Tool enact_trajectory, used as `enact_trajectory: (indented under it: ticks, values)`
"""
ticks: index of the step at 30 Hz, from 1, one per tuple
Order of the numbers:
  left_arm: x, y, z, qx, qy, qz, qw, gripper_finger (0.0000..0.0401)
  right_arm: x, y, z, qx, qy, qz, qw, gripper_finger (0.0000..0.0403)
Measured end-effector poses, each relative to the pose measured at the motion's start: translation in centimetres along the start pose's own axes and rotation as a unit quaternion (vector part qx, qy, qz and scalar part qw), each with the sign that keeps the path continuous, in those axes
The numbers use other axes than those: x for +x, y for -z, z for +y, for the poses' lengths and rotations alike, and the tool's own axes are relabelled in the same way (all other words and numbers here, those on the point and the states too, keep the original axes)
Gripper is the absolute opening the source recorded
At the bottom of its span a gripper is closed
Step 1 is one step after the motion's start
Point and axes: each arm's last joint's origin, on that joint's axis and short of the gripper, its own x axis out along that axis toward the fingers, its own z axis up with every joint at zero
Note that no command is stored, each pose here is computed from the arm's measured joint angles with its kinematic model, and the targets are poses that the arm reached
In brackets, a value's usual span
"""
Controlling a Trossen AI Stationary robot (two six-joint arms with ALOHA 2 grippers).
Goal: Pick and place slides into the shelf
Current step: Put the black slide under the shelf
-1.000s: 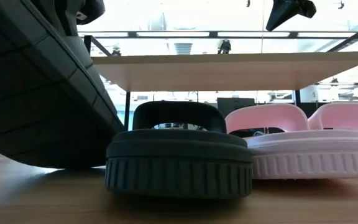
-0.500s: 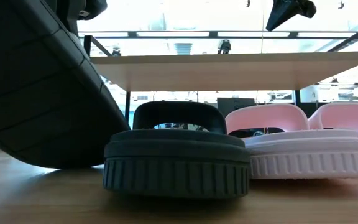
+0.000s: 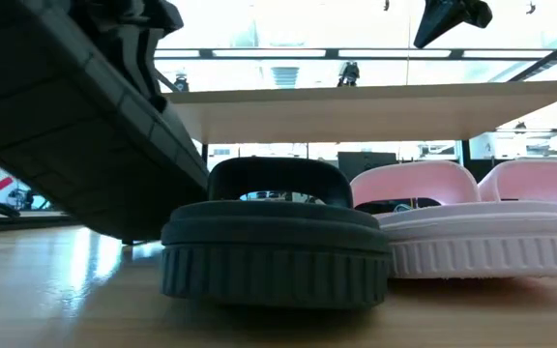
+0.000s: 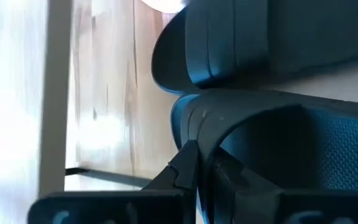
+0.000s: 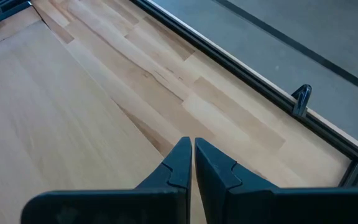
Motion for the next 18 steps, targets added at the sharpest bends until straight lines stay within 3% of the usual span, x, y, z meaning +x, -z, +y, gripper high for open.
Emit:
enact_trajectory:
  ticks: [11,14,18]
  values:
    - [0.39,0.05,-0.29,-0.033,0.021,-0.002,0.999,0.0002,0.09,0.07,0.01,-0.001,0.001,0.002,1.000,0.0013]
    - [0.49,0.01,-0.27,-0.073,0.038,0.007,0.997,0.0018,0.10,0.08,0.02,-0.001,0.001,0.002,1.000,0.0013]
    - [0.49,-0.08,-0.35,-0.082,0.045,0.004,0.996,0.0052,0.11,0.08,0.01,-0.001,0.001,0.002,1.000,0.0013]
